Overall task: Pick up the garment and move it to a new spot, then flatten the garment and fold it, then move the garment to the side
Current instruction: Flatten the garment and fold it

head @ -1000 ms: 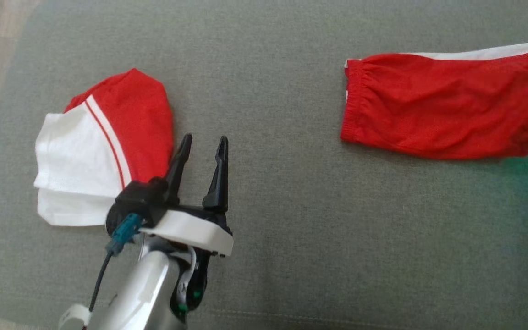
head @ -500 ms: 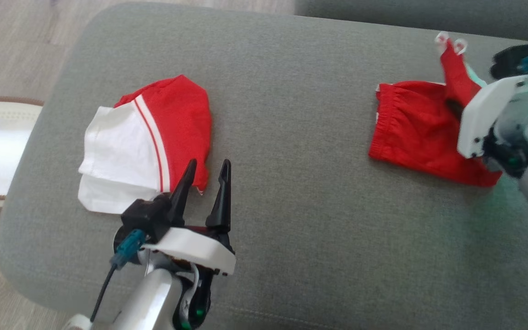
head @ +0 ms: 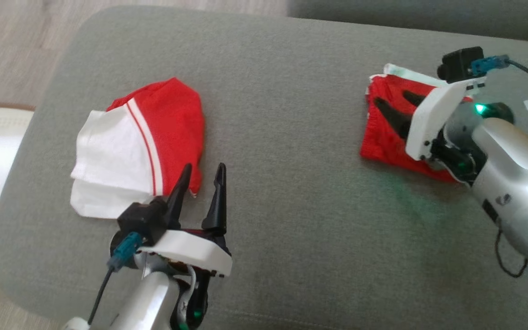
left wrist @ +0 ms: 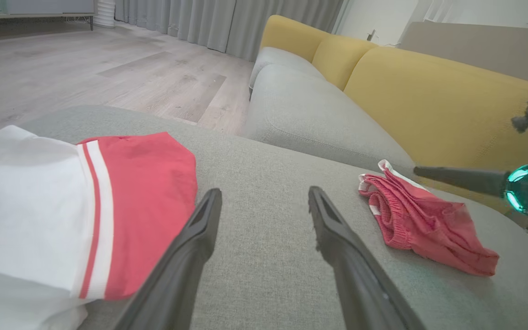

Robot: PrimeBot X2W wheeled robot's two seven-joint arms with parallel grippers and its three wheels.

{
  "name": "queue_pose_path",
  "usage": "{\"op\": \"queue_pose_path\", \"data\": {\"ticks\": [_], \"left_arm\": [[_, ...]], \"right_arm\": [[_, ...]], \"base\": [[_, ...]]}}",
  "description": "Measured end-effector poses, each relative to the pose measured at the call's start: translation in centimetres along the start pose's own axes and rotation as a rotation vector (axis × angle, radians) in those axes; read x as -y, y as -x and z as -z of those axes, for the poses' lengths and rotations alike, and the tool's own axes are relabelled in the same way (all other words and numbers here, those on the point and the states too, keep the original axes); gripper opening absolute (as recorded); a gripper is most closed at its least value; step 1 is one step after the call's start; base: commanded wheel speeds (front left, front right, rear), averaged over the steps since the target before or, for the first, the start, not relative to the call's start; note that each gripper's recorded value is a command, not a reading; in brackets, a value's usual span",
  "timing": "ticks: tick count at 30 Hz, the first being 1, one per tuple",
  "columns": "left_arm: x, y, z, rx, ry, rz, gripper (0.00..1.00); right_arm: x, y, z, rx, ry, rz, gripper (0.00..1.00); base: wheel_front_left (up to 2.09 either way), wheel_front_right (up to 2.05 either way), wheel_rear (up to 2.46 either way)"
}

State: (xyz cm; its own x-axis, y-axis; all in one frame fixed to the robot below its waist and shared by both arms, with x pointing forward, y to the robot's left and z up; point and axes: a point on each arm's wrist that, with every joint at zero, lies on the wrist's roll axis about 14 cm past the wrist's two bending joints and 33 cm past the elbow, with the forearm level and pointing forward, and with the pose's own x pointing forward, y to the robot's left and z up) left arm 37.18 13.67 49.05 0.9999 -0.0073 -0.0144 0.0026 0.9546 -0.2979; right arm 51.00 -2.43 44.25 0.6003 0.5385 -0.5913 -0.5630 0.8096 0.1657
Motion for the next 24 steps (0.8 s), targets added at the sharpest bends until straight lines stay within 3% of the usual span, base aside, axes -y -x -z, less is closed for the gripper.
{"op": "queue_pose_path", "data": {"ticks": [6,13,18,24], "left_arm": [[1.1,-0.4,-0.5,0.018,0.004,0.035,1.0],[2.8,-1.1,-2.5,0.082,0.006,0.09,1.0],[3.2,-0.9,-2.2,0.074,0.012,0.101,1.0],[2.9,-0.8,-1.8,0.063,0.004,0.091,1.0]], "right_arm": [[-1.5,2.8,-2.8,0.223,-0.129,-0.074,1.0],[6.9,9.2,-5.4,0.525,-0.261,0.12,1.0],[10.3,10.4,-1.8,0.511,-0.349,0.23,1.0],[10.0,8.8,0.7,0.44,-0.449,0.223,1.0]], "base": [[0.0,0.0,0.0],[0.0,0.0,0.0],[0.0,0.0,0.0],[0.0,0.0,0.0]]}}
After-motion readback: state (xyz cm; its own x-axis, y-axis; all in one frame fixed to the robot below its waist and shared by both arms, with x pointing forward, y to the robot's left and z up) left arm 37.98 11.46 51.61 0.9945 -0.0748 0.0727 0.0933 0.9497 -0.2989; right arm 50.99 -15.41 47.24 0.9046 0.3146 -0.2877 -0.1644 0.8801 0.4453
